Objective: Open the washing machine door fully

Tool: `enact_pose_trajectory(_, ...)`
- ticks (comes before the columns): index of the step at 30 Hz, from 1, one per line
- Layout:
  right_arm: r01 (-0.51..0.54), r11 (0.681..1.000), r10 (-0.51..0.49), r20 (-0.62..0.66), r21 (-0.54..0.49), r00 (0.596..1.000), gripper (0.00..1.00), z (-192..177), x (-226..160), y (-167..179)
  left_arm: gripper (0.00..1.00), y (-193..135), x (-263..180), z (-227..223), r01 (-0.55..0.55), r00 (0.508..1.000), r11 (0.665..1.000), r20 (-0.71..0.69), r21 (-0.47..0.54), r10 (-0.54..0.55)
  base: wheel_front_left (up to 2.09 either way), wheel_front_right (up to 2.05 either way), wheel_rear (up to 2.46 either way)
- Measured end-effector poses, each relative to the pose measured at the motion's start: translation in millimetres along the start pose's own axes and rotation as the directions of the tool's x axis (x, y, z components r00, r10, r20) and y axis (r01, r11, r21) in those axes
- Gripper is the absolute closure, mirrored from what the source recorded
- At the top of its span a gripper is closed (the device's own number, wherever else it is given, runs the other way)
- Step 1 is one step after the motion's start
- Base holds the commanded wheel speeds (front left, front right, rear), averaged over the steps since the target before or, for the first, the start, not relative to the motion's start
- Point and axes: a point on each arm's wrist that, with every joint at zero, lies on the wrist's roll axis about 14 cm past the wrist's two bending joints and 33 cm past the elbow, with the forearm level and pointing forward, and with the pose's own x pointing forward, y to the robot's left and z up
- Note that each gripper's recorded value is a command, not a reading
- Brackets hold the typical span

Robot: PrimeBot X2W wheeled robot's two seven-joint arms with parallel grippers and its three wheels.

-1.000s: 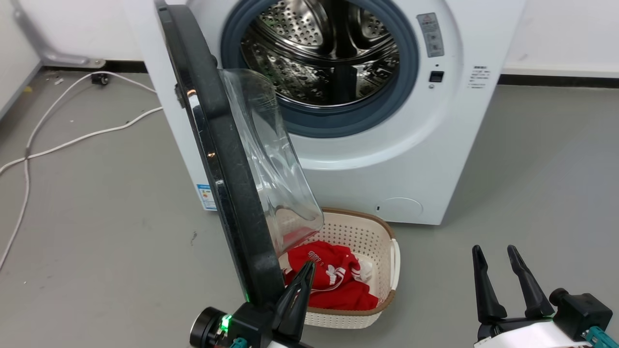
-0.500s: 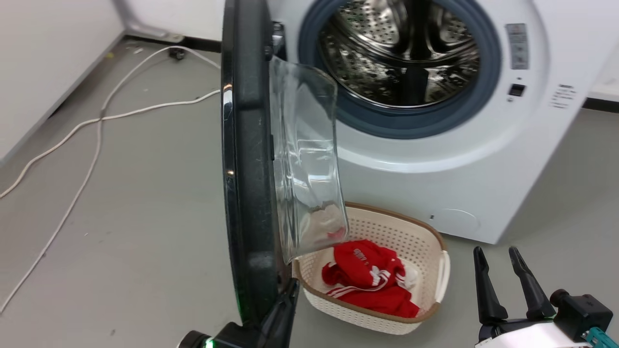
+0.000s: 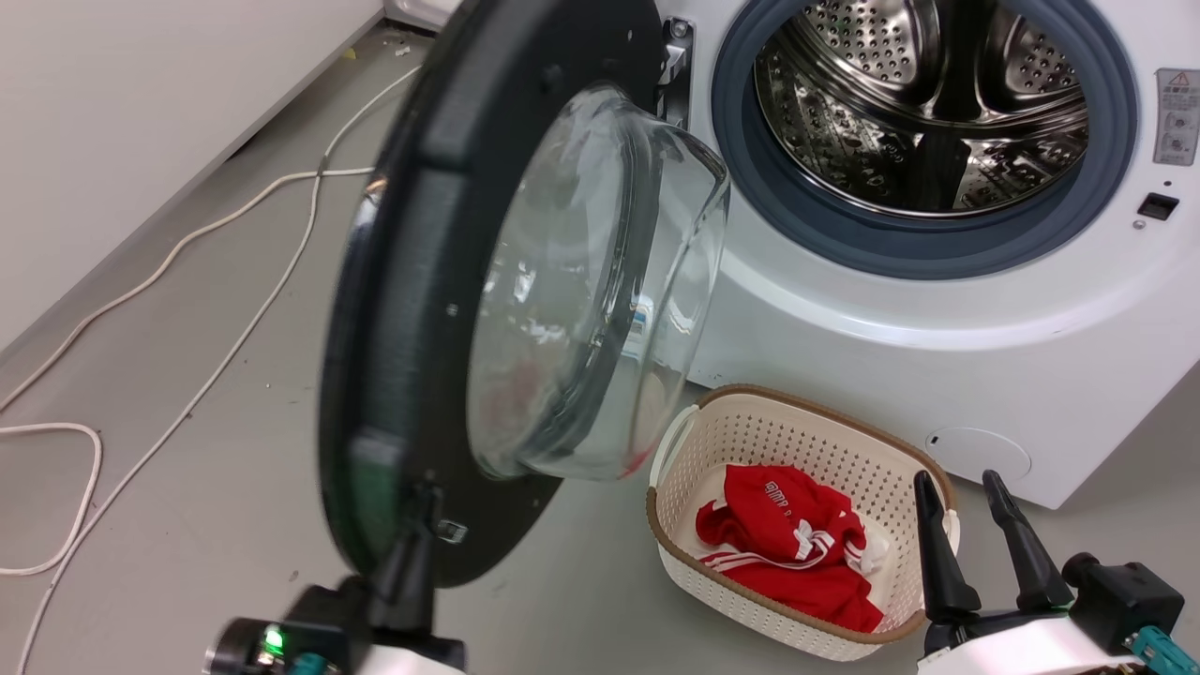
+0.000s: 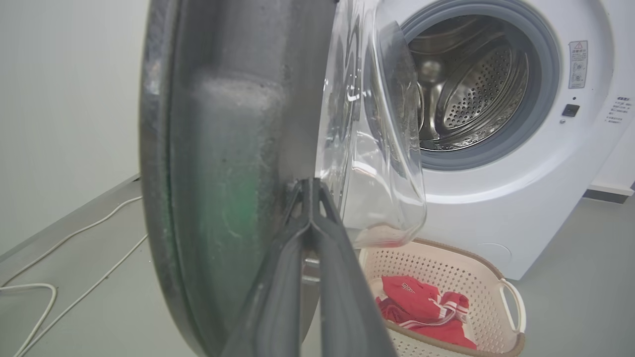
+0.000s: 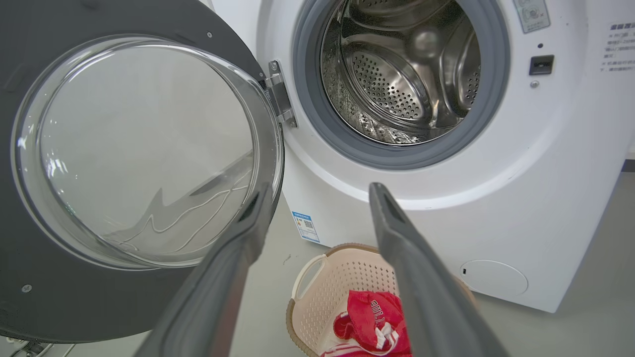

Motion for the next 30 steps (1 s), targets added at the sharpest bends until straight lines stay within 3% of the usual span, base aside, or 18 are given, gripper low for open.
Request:
enact_pose_trajectory(6, -0.003, 1.000, 0.004, -0.003, 0.002, 1.000, 0.00, -2.4, 4.2, -0.3, 1.00, 47.8, 18.5, 8.1, -0.097, 0.995, 0.994, 0.026, 0.053, 0.096, 0.00, 0.00, 0.00)
enact_pose_trajectory(30, 0.095, 0.995, -0.095, -0.021, -0.017, 0.995, 0.00, -11.4, -0.3, -37.3, 1.00, 160.3, 93.5, 26.7, -0.283, 0.959, 0.944, 0.045, 0.167, 0.279, 0.00, 0.00, 0.00)
